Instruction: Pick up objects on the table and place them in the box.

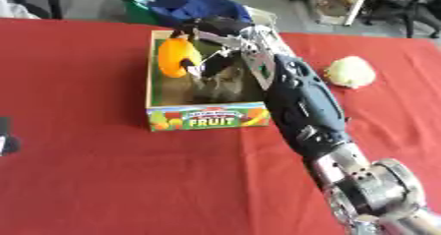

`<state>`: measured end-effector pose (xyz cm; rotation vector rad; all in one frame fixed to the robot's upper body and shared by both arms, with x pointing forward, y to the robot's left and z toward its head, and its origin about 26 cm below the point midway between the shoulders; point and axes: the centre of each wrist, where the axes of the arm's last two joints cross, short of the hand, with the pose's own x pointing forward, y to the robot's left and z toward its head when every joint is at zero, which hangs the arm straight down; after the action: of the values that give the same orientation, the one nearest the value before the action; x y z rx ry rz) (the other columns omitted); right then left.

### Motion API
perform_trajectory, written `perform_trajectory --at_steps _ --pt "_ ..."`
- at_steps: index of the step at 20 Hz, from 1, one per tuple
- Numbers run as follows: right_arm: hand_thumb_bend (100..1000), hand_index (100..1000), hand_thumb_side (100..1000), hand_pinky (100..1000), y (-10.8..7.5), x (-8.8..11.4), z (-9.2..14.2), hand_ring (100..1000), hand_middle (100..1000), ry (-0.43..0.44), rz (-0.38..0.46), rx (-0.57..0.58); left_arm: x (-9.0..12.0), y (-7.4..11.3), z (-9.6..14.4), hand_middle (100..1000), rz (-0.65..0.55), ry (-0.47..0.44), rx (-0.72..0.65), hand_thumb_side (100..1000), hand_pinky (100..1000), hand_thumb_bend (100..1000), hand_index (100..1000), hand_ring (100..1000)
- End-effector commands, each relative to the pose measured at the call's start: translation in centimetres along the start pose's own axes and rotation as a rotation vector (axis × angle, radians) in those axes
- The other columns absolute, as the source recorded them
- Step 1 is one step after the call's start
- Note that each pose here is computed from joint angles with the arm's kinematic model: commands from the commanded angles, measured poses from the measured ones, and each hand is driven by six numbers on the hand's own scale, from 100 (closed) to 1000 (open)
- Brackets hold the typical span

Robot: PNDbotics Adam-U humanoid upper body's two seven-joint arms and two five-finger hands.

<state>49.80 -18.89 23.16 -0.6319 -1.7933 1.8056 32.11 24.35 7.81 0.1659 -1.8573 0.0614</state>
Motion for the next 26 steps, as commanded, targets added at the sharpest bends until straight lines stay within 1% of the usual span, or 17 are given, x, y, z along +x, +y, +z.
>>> perform_trajectory --at_steps 1,3,6,8,10,15,18,20,22,23,24,25,26 --pt "100 925 341 735 -3.5 -0.5 1.6 782 908 -0.008 0.037 -0.05 0.7 0.3 -0.2 480 -0.003 -0.027 0.002 454 591 530 604 546" --pt "100 925 338 735 -4.0 -0.8 2.1 782 907 -0.008 0.029 -0.059 0.6 0.4 -0.2 480 -0.006 -0.024 0.004 454 591 530 603 546" --pt "100 925 336 736 -4.2 -1.2 2.8 784 907 0.007 0.024 -0.055 0.6 0.3 -0.2 480 -0.003 -0.026 0.0 454 591 530 604 546" --pt "100 926 317 741 -4.3 -1.8 3.6 789 902 0.041 0.033 -0.043 0.6 0.5 -0.2 480 -0.007 -0.025 0.004 454 591 530 604 546" --pt "100 927 324 745 -4.2 -3.0 5.1 793 895 0.095 0.04 -0.03 0.5 0.6 -0.1 480 -0.011 -0.023 0.009 454 591 530 604 546" --pt "100 929 328 748 -3.7 -6.8 10.7 795 898 0.278 0.024 -0.054 0.4 0.9 -0.1 480 -0.019 -0.021 0.015 455 591 530 604 546" --pt "100 929 316 746 -3.1 -8.9 14.7 795 902 0.415 -0.008 -0.091 0.4 1.1 -0.1 480 -0.024 -0.021 0.018 455 591 530 604 546" --pt "100 931 316 749 -2.6 -10.0 16.9 803 913 0.499 -0.028 -0.112 0.4 1.1 -0.1 480 -0.026 -0.022 0.019 455 591 529 604 546" --pt "154 945 316 762 -1.9 -10.9 18.8 831 925 0.584 -0.044 -0.13 0.4 1.1 -0.1 480 -0.027 -0.022 0.021 455 591 529 604 546" --pt "224 957 324 792 -1.6 -11.2 19.5 877 942 0.621 -0.047 -0.139 0.4 1.1 -0.1 480 -0.027 -0.022 0.021 455 591 529 604 546" --pt "257 965 329 811 -1.2 -11.6 20.3 907 958 0.667 -0.045 -0.143 0.4 1.1 -0.1 480 -0.027 -0.022 0.02 455 591 529 604 546" --pt "286 973 339 828 -0.8 -11.8 20.7 931 972 0.704 -0.041 -0.142 0.4 1.1 -0.1 480 -0.028 -0.021 0.019 456 591 529 604 546" --pt "305 979 371 837 -0.2 -12.2 21.3 943 981 0.748 -0.043 -0.126 0.4 1.2 -0.1 480 -0.029 -0.021 0.02 456 591 529 604 546"
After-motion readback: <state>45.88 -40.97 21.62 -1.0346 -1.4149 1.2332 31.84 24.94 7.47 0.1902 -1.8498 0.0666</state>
